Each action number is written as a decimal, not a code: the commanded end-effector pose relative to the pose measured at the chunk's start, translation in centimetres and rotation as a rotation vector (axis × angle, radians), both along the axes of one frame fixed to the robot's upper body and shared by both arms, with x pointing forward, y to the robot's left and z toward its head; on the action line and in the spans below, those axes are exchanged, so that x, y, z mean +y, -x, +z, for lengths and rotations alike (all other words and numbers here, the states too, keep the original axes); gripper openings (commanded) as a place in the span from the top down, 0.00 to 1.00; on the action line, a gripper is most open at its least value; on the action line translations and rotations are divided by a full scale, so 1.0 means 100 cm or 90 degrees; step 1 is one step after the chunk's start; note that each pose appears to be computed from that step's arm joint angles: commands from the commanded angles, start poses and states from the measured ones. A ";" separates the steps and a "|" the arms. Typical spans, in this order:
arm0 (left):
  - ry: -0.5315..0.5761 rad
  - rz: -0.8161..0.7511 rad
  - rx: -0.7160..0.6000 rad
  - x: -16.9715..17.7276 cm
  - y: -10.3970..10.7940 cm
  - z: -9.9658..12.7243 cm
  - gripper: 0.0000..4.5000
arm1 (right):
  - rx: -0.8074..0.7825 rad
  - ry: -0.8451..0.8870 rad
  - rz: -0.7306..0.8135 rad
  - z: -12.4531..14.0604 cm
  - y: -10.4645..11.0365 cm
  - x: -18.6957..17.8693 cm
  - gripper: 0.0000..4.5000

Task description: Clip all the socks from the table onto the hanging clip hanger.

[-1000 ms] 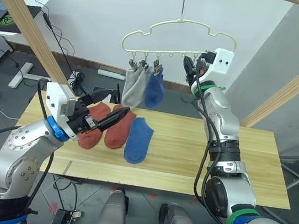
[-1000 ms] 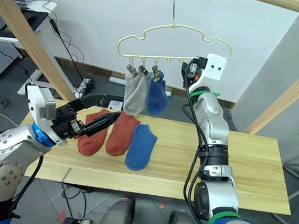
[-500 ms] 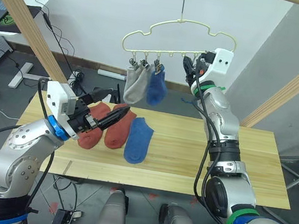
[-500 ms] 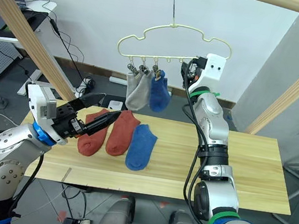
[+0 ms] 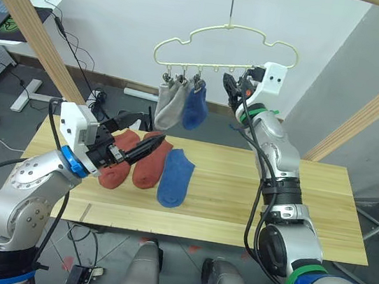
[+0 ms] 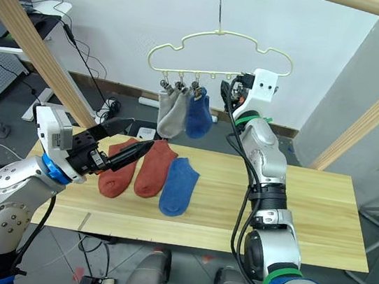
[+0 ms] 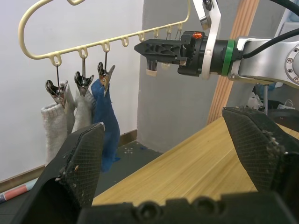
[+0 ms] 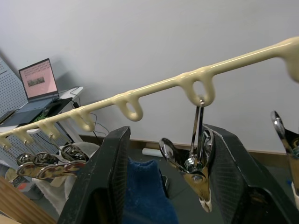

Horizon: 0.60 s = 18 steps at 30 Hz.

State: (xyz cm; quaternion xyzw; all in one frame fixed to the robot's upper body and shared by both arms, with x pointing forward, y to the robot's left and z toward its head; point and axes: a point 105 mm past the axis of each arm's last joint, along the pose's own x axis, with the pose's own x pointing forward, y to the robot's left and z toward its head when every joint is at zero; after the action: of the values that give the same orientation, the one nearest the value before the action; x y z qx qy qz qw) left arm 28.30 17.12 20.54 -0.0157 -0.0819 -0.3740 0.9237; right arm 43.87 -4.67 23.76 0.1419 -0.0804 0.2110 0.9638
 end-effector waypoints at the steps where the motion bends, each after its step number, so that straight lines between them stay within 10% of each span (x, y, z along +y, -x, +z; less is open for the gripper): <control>1: -0.003 -0.015 -0.028 -0.006 0.006 0.011 0.00 | -0.043 -0.010 0.007 0.019 0.005 0.001 0.45; 11: 0.002 -0.015 -0.022 -0.007 0.006 0.010 0.00 | -0.043 -0.010 -0.002 0.020 0.003 -0.003 0.45; 18: 0.008 -0.021 -0.011 -0.011 0.008 0.007 0.00 | -0.039 -0.008 -0.011 0.018 0.003 -0.007 0.85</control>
State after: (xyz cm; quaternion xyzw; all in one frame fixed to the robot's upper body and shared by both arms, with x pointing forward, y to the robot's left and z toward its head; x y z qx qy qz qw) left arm 28.28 16.99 20.36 -0.0236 -0.0751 -0.3707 0.9254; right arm 43.97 -5.10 23.80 0.1389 -0.0814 0.2050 0.9654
